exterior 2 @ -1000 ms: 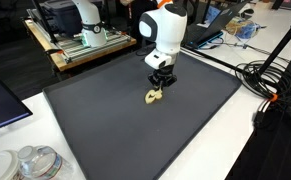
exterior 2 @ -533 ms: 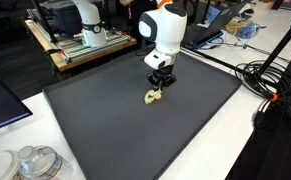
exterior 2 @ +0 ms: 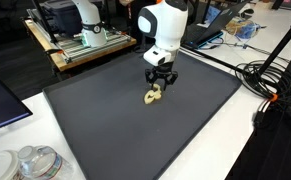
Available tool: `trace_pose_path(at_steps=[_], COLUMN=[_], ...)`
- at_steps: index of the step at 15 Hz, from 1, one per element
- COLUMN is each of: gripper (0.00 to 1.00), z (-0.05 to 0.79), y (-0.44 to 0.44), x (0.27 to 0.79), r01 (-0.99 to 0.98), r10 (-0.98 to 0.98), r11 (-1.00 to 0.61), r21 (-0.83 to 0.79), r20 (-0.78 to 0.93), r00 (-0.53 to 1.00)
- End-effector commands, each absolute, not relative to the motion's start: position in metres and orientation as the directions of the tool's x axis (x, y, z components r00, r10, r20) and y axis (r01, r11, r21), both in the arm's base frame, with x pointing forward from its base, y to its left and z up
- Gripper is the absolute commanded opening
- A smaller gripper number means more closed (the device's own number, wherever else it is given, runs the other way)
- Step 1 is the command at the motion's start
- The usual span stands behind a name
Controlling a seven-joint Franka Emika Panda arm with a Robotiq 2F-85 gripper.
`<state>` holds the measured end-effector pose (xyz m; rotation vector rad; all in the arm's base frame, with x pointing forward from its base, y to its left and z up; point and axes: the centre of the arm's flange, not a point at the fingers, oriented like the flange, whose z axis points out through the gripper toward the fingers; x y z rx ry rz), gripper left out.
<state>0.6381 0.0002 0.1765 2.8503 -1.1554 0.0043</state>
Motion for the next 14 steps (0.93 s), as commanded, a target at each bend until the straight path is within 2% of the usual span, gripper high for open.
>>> trace_pose_path(at_steps=[1, 3, 9, 14], gripper=[0.92, 1.00, 1.00, 1.00], z=[0.204, 0.214, 0.234, 0.234], y=[0.011, 0.021, 0.076, 0.121], x=[0.623, 0.622, 0.622, 0.623], r01=[-0.692, -0.685, -0.690, -0.781], r10=[-0.690, -0.681, -0.673, -0.751], r11=[-0.712, -0.712, -0.682, -0.559], r21=[0.121, 0.153, 0.243, 0.278], r20=[0.066, 0.085, 0.163, 0.229], r00=[0.721, 0.727, 0.722, 0.619])
